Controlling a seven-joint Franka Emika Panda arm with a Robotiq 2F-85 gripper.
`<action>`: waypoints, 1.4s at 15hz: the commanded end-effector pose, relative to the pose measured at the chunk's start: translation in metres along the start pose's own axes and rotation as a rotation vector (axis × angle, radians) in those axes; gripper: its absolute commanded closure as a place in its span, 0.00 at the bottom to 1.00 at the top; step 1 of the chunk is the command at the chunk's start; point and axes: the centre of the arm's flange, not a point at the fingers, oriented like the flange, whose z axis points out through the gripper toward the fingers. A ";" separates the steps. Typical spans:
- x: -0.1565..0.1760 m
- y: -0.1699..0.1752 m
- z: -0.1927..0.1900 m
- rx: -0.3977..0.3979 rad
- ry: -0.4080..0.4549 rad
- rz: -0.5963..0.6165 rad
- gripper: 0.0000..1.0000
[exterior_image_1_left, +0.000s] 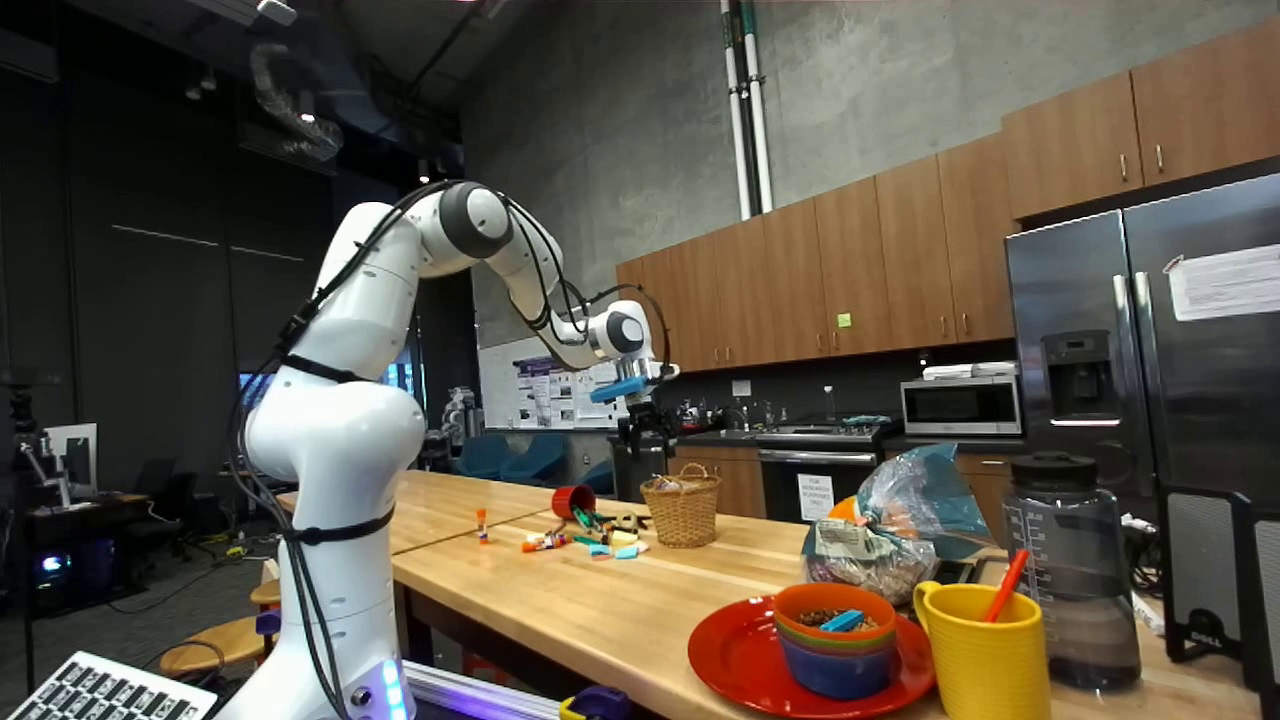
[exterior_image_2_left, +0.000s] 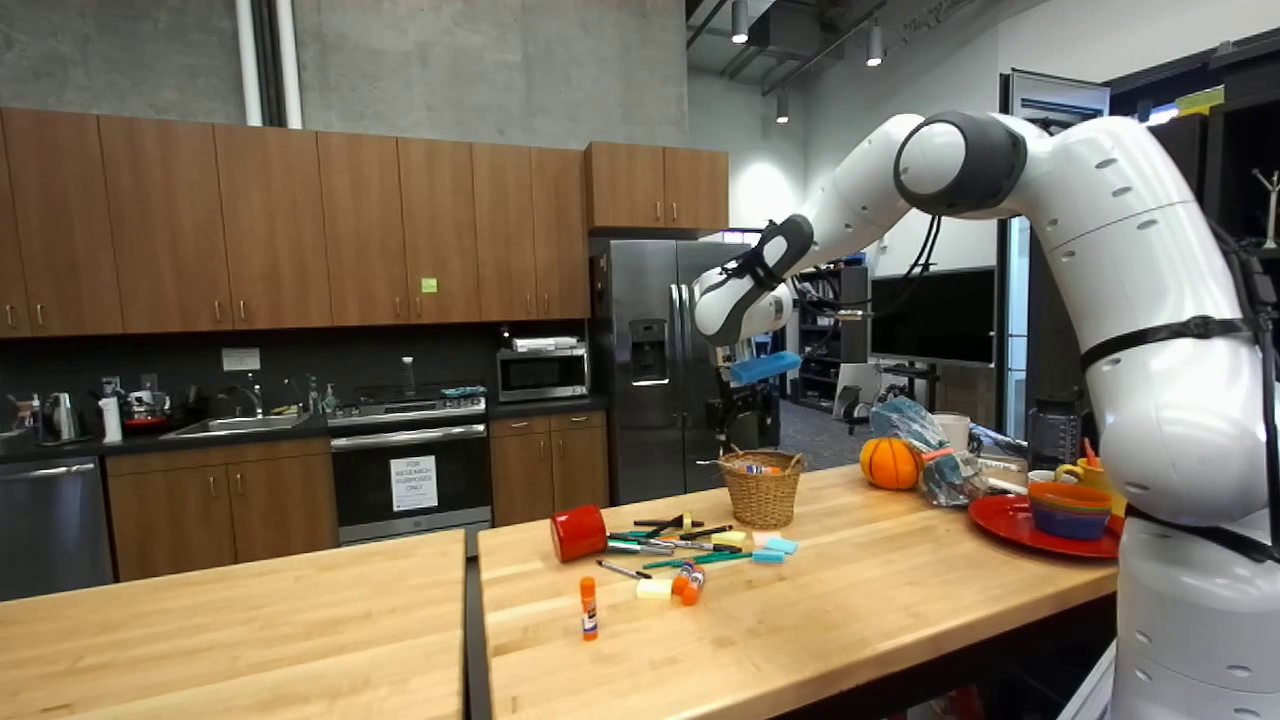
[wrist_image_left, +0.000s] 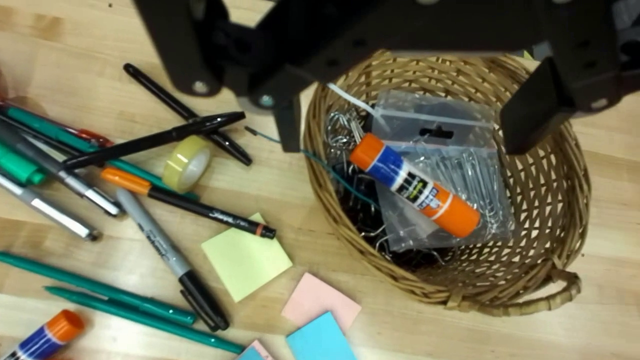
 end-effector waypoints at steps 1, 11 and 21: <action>0.001 -0.001 0.010 -0.041 0.028 0.045 0.00; 0.012 -0.004 0.027 -0.198 0.079 0.181 0.00; 0.013 0.001 0.056 -0.240 0.067 0.282 0.00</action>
